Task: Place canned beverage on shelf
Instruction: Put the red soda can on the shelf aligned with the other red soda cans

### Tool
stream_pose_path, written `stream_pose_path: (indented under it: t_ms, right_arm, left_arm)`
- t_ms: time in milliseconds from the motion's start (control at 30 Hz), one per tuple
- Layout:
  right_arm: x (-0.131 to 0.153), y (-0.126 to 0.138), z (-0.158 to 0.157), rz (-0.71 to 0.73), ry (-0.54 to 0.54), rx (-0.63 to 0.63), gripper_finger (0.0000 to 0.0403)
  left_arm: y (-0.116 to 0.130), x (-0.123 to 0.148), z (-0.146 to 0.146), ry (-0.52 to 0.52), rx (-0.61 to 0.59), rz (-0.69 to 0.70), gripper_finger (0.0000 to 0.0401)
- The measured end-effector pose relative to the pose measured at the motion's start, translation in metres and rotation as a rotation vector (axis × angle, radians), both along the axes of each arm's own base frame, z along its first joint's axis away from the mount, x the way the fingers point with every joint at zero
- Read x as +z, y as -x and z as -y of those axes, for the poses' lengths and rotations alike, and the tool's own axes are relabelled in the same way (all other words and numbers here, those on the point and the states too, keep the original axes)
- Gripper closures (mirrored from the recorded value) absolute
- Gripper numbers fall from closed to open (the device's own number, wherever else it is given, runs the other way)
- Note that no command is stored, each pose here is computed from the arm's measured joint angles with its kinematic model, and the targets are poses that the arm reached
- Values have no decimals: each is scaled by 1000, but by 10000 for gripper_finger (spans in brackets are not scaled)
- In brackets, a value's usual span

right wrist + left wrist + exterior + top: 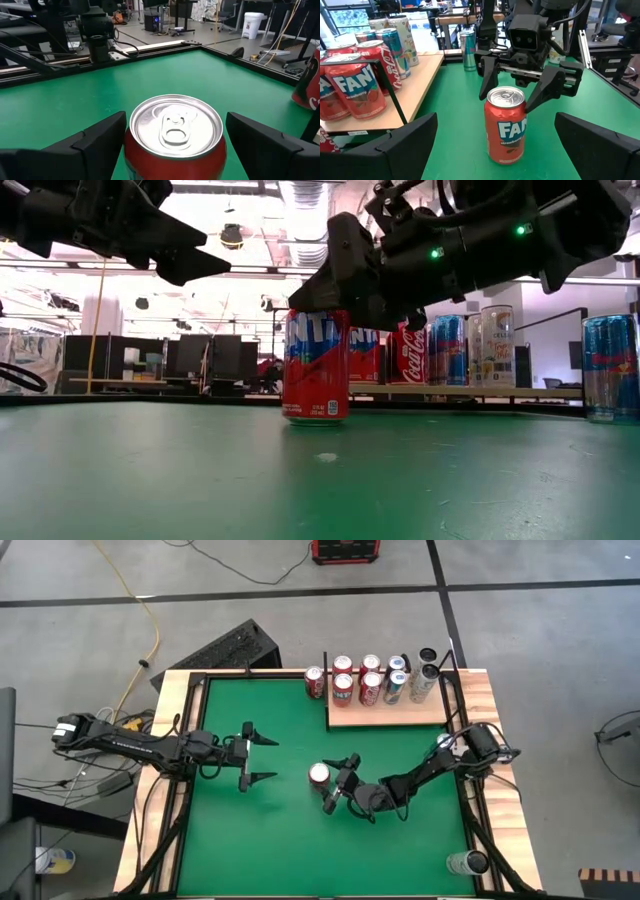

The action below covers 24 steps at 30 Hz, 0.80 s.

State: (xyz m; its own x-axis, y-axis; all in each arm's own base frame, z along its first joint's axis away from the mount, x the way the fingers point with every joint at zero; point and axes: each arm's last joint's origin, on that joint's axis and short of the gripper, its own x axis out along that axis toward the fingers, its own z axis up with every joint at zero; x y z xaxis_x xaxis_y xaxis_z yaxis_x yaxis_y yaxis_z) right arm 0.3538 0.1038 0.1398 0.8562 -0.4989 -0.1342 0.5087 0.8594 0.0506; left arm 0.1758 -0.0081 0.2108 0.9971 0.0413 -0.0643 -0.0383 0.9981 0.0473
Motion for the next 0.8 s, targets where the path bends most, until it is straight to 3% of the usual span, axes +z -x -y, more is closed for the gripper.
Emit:
stream_pose_path:
  t_ms: [267,567,800]
  right_arm:
    - [-5,0,6,-18,-78,-20,59]
    - [2,4,-3,-35,13,10,82]
    - [29,37,9,20,5,72,84]
  left_arm:
    - [0,0,0,-2,0,0,13]
    - [0,-1,0,-2,0,-13,13]
    - [0,-2,0,-2,0,-24,13]
